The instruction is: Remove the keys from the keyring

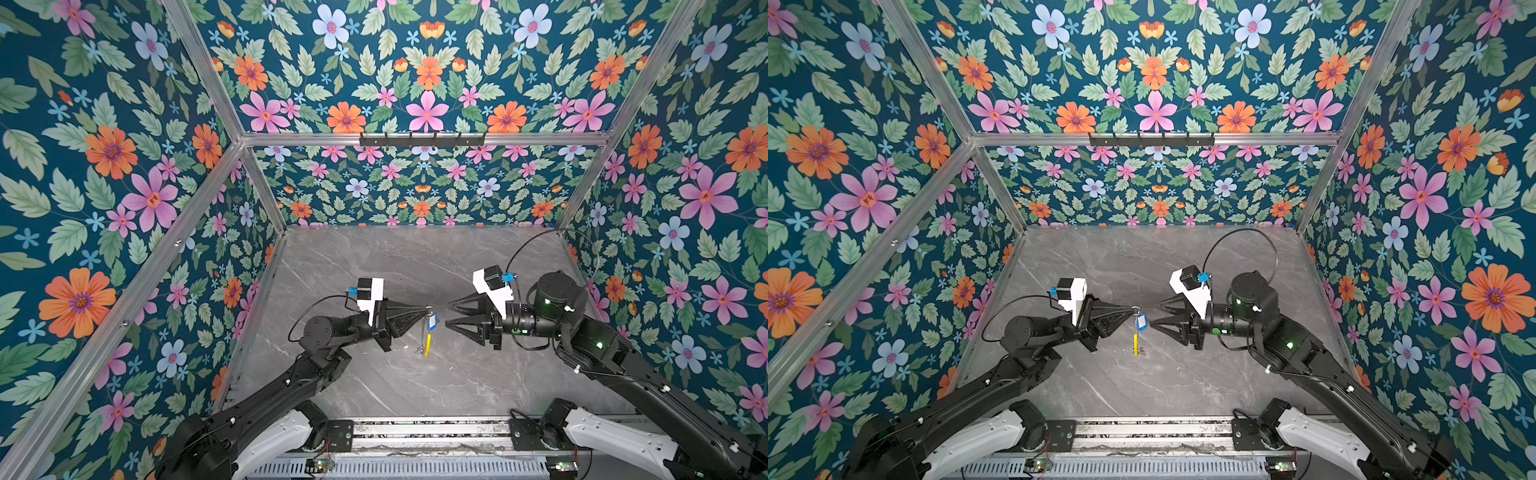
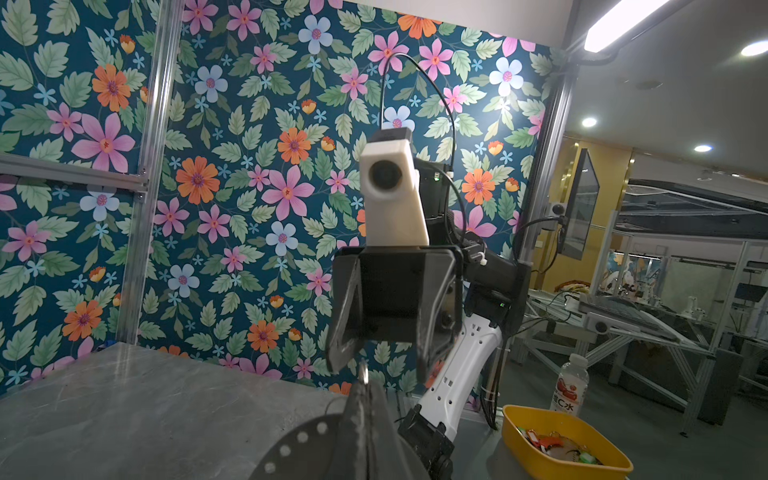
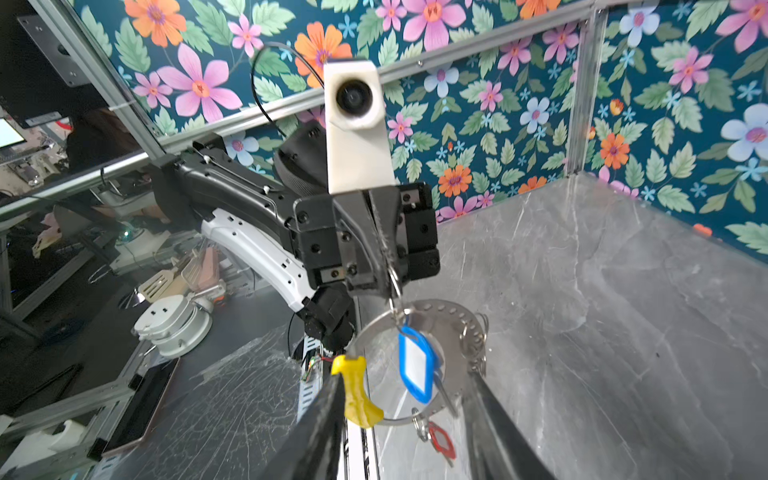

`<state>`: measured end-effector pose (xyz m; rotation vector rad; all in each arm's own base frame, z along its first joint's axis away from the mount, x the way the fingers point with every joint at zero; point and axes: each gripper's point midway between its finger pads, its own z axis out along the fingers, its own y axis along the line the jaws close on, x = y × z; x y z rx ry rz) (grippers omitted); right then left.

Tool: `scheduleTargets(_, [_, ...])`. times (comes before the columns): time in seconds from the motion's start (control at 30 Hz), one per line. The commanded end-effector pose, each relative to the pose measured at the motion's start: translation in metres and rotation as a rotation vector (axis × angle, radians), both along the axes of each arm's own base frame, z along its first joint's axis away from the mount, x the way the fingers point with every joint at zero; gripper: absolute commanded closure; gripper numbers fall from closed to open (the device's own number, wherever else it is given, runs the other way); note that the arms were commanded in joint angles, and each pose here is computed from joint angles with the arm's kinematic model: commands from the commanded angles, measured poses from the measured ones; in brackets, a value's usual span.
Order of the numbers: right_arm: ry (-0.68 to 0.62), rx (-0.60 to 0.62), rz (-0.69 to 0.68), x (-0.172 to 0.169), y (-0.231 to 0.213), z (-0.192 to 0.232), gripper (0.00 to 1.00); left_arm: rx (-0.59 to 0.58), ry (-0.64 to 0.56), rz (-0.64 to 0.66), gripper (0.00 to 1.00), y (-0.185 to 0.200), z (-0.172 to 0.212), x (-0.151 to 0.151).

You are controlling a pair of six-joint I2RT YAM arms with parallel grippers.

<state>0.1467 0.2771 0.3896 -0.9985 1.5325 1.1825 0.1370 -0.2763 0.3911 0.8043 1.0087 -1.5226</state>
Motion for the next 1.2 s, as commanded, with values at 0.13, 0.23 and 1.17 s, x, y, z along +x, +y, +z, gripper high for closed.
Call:
scheduleTargets(0.13, [0.011, 0.158, -0.019, 0.011, 0.009, 0.034, 0.52, -0.082, -0.075, -0.052, 1.0, 0.006, 0.02, -0.014])
scheduleTargets(0.23, [0.021, 0.165, -0.005, 0.012, 0.012, 0.031, 0.52, -0.084, -0.074, -0.058, 1.0, 0.006, 0.02, -0.014])
scheduleTargets(1.17, [0.059, 0.127, 0.117, -0.001, 0.032, 0.011, 0.98, -0.095, -0.054, -0.047, 1.0, 0.005, 0.018, -0.008])
